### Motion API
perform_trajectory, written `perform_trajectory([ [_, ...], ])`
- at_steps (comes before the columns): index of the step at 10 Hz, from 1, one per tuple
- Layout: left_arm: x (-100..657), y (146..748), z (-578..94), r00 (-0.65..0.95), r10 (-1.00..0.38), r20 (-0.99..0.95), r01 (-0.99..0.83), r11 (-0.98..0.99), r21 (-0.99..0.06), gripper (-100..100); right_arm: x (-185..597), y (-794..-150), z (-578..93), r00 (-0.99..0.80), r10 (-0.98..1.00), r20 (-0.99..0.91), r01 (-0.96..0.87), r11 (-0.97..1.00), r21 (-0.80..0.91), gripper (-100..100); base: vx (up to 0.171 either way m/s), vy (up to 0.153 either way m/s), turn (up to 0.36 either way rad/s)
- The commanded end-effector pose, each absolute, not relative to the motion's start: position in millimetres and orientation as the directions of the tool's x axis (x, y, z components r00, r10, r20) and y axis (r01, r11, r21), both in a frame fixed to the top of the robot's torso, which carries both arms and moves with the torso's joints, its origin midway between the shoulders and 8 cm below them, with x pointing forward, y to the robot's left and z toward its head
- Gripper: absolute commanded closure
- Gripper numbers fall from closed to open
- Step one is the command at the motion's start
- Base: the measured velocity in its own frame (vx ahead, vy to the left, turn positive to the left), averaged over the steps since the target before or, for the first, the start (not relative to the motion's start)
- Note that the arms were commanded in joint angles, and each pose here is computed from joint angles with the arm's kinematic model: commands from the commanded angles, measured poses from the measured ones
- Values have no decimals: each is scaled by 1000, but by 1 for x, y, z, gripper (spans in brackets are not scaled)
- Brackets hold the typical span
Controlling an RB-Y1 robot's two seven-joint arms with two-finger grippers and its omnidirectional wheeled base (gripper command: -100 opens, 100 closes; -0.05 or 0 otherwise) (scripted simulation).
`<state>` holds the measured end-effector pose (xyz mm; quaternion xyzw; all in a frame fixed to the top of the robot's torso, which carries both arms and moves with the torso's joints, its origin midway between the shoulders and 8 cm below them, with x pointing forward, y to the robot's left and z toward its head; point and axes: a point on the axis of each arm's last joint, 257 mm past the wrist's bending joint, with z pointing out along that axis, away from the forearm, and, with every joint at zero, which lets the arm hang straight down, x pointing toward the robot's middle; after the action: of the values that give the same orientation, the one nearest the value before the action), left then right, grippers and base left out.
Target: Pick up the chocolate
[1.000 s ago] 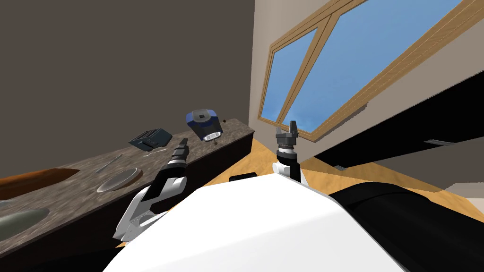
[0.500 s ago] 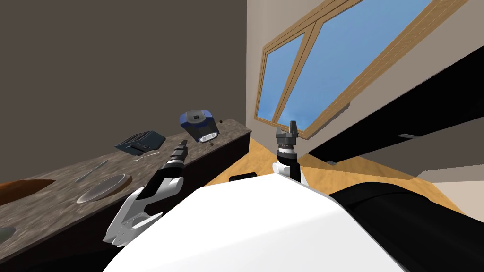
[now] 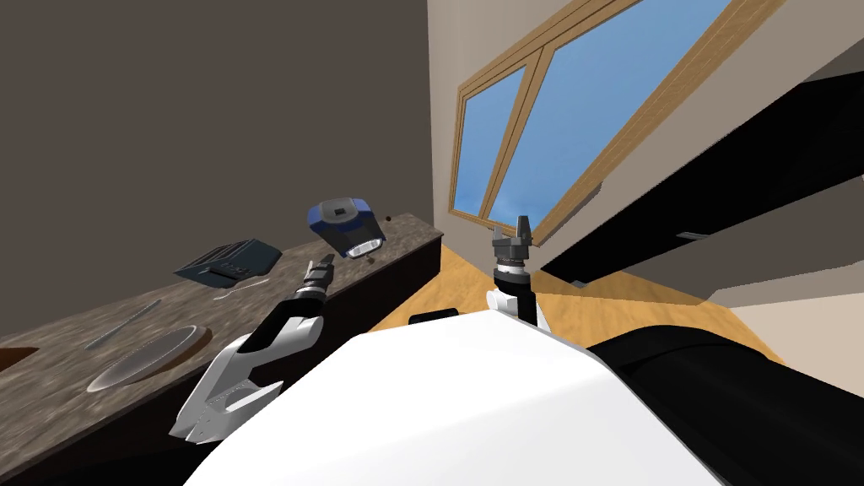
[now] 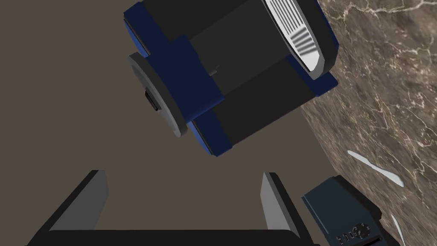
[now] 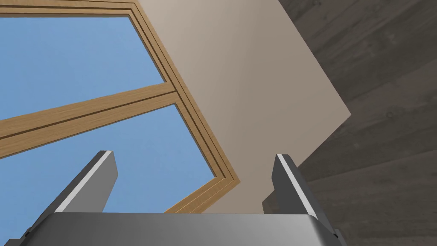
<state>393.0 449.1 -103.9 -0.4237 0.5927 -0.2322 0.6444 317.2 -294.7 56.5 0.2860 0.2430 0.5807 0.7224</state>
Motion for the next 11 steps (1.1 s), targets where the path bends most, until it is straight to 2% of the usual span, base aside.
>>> perform_trajectory([
  [1,392,453,-112,182,-803,-568,-237,525,-818,-100,317,-295,56,207,978,-19,-700,162,695,0,3,-21,12],
  [11,373,479,-165,97,-807,-582,-473,477,-740,-100,317,-295,56,208,978,-19,-700,162,696,0,23,-29,-83],
])
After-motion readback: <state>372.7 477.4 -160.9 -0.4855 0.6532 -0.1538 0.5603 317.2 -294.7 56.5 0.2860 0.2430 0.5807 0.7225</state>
